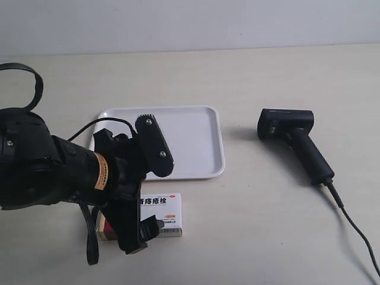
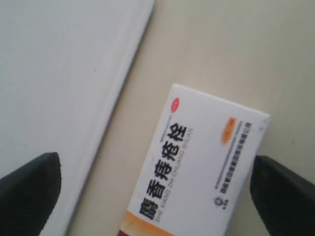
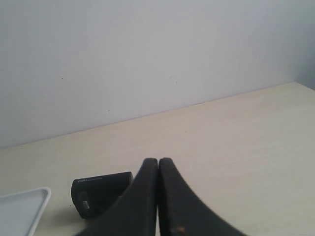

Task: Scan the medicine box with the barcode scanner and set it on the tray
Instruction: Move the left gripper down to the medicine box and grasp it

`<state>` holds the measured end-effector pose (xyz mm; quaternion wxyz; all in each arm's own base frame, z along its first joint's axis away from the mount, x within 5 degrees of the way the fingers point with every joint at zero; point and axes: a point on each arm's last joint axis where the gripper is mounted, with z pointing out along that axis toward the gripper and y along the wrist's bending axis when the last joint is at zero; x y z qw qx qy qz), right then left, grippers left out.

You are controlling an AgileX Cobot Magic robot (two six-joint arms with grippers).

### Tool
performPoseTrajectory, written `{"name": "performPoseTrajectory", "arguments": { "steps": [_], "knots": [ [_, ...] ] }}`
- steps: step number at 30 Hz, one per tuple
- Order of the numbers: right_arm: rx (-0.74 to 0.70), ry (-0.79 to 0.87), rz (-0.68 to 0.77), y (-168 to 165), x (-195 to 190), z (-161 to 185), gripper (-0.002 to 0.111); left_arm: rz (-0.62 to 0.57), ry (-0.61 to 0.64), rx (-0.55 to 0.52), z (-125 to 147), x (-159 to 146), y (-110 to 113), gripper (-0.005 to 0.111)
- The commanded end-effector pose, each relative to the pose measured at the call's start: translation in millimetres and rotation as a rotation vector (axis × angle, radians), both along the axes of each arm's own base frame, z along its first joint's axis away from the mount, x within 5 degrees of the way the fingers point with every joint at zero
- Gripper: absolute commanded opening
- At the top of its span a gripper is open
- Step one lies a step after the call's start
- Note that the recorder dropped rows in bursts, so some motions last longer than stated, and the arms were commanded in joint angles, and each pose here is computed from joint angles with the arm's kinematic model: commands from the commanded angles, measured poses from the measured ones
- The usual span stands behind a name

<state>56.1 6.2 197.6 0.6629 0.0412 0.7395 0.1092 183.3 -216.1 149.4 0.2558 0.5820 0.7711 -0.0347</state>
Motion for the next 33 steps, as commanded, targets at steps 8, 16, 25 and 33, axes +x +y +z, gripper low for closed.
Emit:
{"name": "performPoseTrajectory", "arguments": {
  "steps": [8,16,25,33],
  "knots": [
    [-0.006,-0.019,-0.006,-0.4,-0.2,0.5,0.0,-0.039,0.003,0.01,-2.1,-7.7,-2.2,0.101],
    [-0.006,-0.019,-0.006,-0.4,-0.2,0.5,0.0,-0.051,0.03,0.032,-25.1,-4.5,-7.3,0.101],
    [-0.006,-0.019,-0.006,-0.4,-0.2,0.5,0.0,-0.009,0.056,0.059,-44.1,9.4,1.6,0.101],
    [-0.006,-0.019,-0.006,-0.4,-0.2,0.5,0.0,0.003,0.074,0.071,-46.5,7.9,2.2,0.082]
  ]
}}
